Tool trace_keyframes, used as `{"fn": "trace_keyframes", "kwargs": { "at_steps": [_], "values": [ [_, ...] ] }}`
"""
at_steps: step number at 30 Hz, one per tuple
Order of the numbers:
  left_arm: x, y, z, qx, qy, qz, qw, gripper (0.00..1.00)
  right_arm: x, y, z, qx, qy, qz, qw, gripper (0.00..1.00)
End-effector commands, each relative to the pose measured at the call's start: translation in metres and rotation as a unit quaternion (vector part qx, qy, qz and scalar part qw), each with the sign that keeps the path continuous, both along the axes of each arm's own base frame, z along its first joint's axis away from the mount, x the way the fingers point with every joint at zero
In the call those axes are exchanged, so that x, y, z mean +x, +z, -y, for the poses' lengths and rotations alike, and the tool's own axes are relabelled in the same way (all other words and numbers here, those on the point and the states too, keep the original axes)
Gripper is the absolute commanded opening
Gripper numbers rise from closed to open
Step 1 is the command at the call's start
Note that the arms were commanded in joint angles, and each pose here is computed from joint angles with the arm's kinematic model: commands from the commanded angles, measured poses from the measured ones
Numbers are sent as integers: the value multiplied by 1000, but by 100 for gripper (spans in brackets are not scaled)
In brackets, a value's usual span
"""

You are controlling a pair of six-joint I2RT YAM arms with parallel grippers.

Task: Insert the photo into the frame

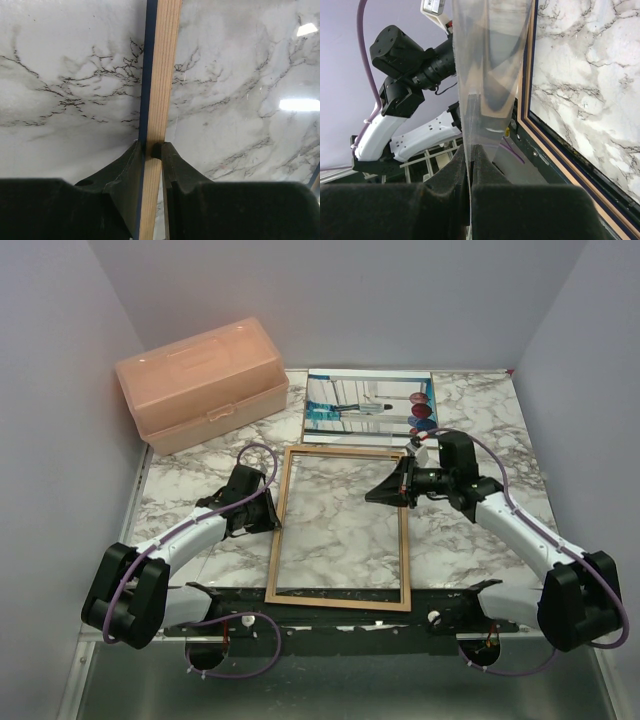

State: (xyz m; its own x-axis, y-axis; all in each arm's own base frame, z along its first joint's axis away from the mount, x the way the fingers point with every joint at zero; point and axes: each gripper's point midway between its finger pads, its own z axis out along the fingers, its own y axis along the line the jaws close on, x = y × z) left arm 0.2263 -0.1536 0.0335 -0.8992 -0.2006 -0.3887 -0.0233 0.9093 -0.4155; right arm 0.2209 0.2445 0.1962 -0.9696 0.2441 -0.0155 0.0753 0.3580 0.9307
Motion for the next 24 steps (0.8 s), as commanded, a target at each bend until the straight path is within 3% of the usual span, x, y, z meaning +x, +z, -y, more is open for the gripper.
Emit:
{"fn": "trace_keyframes", "kwargs": {
  "at_steps": [1, 24],
  "values": [
    [-9, -13, -8, 27, -3, -24, 999, 23, -4, 4, -3, 18, 9, 2, 1000, 1],
    [-9, -13, -7, 28, -5, -26, 999, 23, 18, 25, -7, -10, 38, 80, 996, 1]
  ]
}}
